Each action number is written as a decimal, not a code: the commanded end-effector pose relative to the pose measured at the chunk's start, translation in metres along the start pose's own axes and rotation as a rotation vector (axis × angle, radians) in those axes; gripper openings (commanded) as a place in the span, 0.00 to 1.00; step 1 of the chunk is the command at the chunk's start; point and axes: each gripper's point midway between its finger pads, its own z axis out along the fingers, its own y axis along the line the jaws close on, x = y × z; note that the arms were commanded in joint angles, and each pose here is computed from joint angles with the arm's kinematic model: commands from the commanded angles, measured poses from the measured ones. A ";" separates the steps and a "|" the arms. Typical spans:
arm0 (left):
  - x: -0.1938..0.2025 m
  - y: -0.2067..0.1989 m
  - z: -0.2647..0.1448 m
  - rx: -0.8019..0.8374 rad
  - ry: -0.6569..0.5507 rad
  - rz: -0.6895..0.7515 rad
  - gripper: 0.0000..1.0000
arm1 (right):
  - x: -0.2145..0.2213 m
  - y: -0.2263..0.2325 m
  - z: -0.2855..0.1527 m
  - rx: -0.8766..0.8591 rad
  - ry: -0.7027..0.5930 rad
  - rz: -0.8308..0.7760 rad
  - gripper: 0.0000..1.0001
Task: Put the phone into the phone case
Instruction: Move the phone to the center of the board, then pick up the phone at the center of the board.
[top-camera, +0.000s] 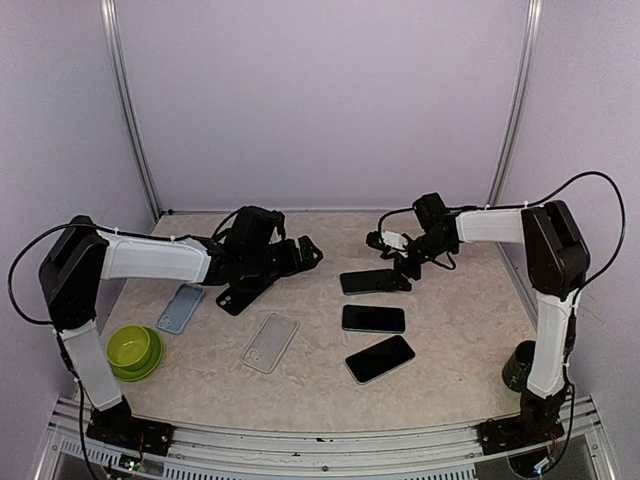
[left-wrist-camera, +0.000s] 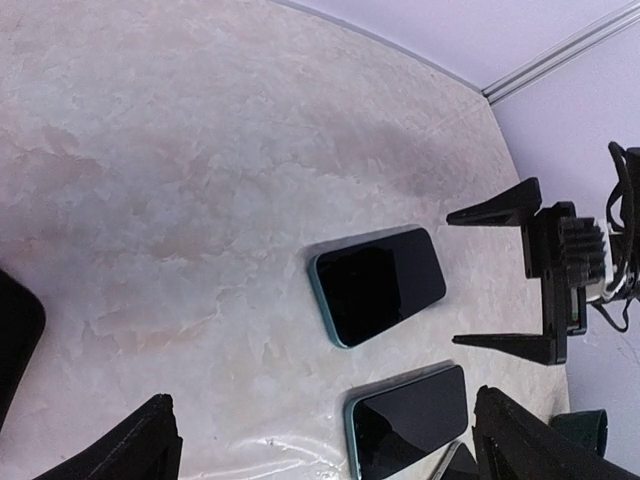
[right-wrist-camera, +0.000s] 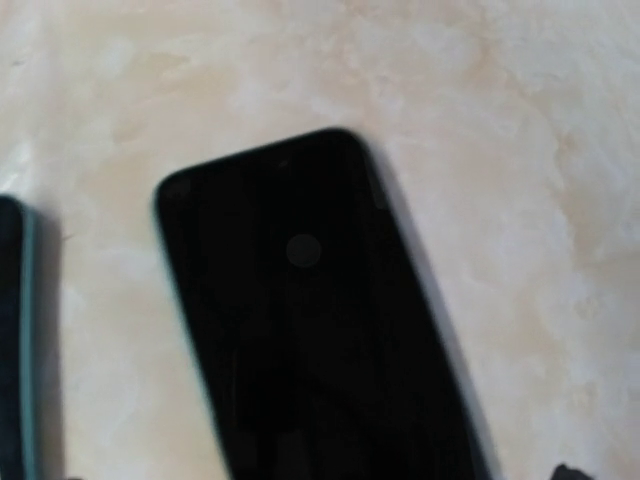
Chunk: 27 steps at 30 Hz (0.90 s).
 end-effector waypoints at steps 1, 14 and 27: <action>0.002 0.005 -0.023 -0.038 -0.021 0.029 0.99 | -0.008 -0.005 0.012 -0.024 -0.020 -0.028 1.00; 0.012 0.003 -0.056 -0.030 -0.012 0.044 0.99 | -0.006 -0.007 0.039 -0.141 -0.040 -0.017 1.00; 0.012 0.010 -0.072 -0.060 -0.020 0.041 0.99 | 0.006 -0.005 0.055 -0.205 -0.008 0.023 1.00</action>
